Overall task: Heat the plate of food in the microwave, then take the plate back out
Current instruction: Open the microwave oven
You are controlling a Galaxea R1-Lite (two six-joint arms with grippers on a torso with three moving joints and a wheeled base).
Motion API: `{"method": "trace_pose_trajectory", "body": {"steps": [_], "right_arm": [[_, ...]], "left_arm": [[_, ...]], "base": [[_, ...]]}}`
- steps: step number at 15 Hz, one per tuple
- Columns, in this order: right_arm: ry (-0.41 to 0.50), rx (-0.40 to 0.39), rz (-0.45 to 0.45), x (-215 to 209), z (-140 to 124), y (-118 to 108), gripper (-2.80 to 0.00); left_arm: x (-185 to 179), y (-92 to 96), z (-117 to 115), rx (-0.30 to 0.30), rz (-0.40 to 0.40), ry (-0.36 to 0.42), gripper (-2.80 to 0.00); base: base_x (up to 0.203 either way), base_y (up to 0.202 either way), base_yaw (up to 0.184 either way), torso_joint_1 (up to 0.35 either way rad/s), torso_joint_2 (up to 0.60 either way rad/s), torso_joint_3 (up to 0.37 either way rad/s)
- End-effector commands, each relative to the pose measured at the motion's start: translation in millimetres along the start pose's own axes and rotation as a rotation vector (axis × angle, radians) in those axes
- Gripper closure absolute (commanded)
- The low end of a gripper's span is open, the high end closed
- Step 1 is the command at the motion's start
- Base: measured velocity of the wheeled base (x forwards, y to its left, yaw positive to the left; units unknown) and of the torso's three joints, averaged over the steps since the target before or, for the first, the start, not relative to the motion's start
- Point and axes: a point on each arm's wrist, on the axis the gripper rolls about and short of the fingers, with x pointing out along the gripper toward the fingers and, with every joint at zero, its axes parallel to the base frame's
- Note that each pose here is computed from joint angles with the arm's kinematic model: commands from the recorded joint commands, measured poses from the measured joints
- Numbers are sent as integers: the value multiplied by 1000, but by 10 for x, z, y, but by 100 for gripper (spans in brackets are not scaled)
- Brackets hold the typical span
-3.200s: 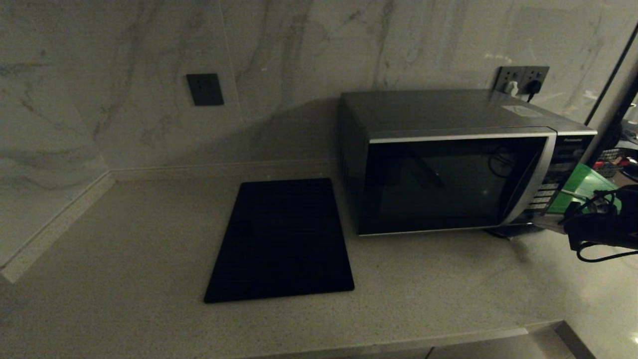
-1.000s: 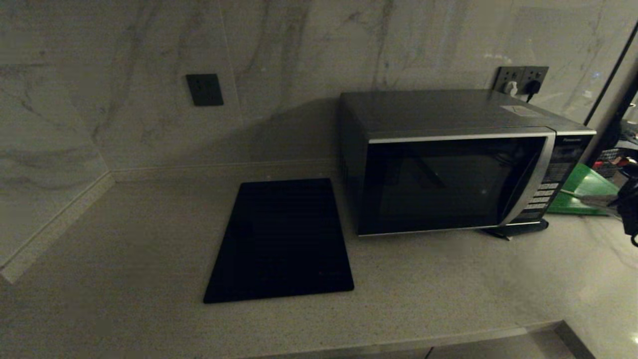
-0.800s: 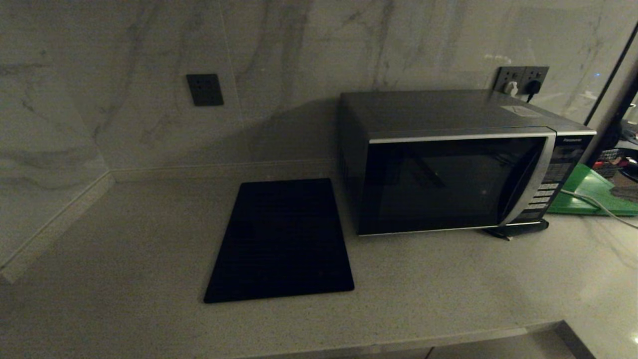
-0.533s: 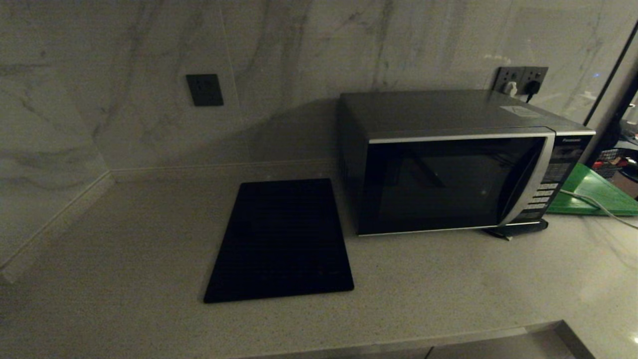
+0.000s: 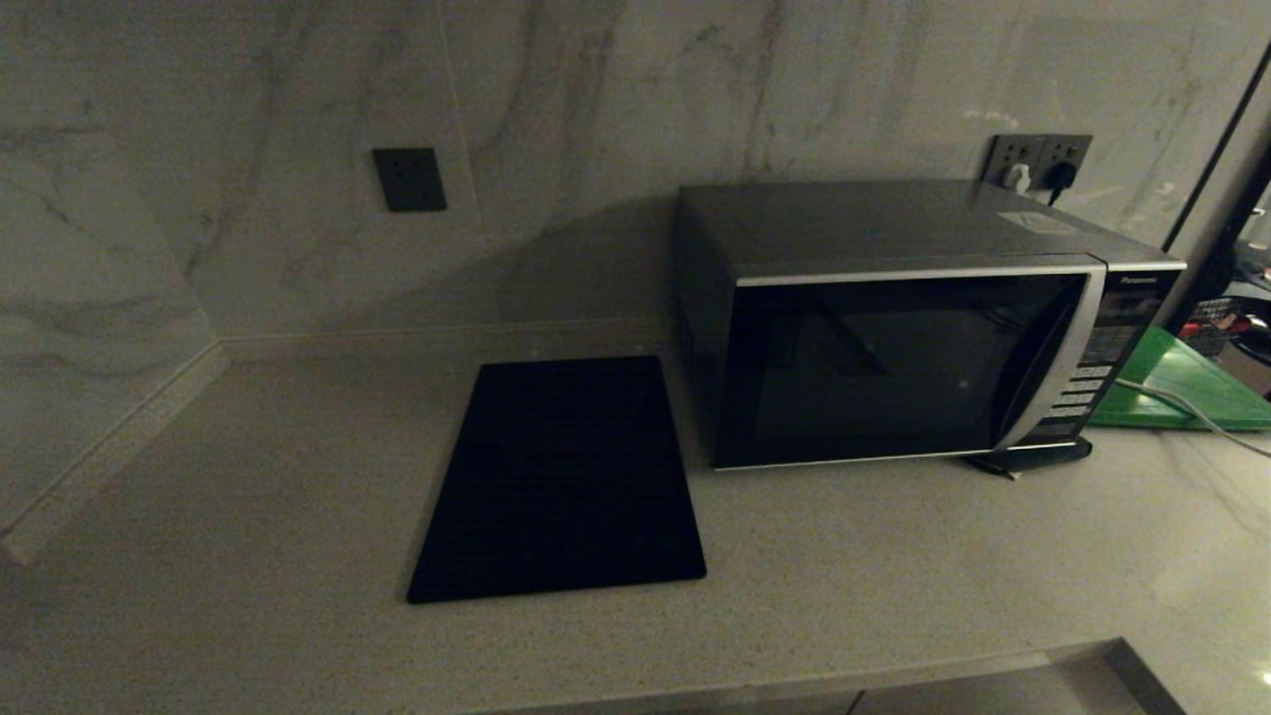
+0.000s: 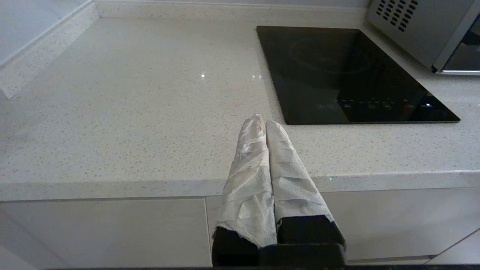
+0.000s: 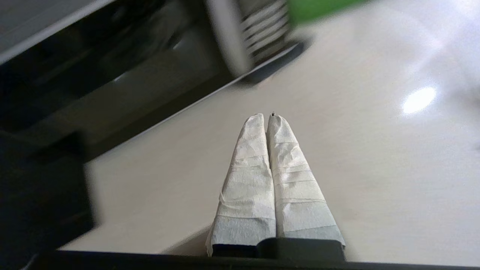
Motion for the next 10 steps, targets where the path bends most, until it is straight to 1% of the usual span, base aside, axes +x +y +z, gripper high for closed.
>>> {"method": "trace_pose_trajectory", "body": {"steps": [1, 4, 6, 7, 10], "right_arm": [[-210, -48, -21, -709, -175, -166, 0], [-358, -103, -55, -1175, -409, -372, 0], [-421, -119, -60, -1375, -608, -497, 0], [-439, -122, -62, -1439, -726, -557, 0], [-438, -141, -67, -1500, -1040, -693, 0]], "left_arm": [[-1, 0, 5, -1, 1, -1, 0], [1, 0, 1, -1, 1, 0, 0], [1, 0, 1, -1, 1, 0, 0], [1, 0, 1, -1, 1, 0, 0], [1, 0, 1, -1, 1, 0, 0]], "base": [[0, 0, 0, 0, 0, 0], [0, 0, 0, 0, 0, 0], [0, 0, 0, 0, 0, 0], [0, 0, 0, 0, 0, 0], [0, 0, 0, 0, 0, 0]]}}
